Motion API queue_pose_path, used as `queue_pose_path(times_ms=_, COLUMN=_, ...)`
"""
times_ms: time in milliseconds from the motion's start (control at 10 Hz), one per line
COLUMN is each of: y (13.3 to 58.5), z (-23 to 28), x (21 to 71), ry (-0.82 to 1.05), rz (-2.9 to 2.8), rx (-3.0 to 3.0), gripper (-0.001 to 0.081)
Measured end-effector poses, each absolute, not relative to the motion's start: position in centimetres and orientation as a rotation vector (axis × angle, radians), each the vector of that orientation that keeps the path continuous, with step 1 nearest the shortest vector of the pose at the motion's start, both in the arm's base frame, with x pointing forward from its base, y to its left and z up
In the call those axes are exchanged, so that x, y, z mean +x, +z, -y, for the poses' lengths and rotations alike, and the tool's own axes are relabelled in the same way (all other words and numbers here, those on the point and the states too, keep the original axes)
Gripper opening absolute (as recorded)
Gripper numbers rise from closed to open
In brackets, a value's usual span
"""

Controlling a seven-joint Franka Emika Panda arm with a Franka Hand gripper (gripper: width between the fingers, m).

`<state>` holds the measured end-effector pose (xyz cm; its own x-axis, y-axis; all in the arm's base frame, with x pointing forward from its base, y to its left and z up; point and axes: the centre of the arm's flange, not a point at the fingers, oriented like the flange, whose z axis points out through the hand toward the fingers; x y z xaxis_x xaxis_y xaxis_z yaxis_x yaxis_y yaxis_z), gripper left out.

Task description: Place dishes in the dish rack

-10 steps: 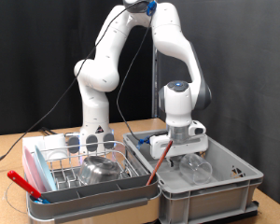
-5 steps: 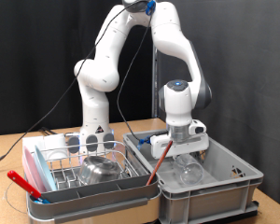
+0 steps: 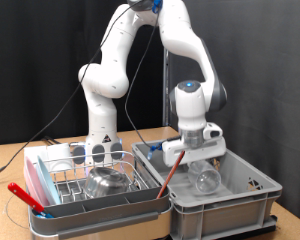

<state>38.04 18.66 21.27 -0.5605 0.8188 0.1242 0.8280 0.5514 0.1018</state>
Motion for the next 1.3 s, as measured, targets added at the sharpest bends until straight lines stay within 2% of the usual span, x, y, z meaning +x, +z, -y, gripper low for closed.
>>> queue_pose_path(times_ms=300, y=25.7, z=-17.9, x=38.1, ry=-0.221, rz=2.581, rx=-1.444, gripper=0.0115)
queue_pose_path(times_ms=800, y=32.4, z=-15.9, x=37.1, ry=-0.009, rz=2.294, rx=-1.318, gripper=0.0115)
queue_pose_path(times_ms=1000, y=35.1, z=-14.9, x=38.5, ry=-0.129, rz=2.396, rx=-1.398, gripper=0.0115)
queue_pose_path(times_ms=1100, y=36.1, z=-15.0, x=37.4, ry=-0.147, rz=2.496, rx=-1.461, gripper=0.0115)
queue_pose_path(times_ms=1300, y=35.3, z=-15.1, x=36.7, ry=-0.085, rz=2.4, rx=-1.388, gripper=0.0115)
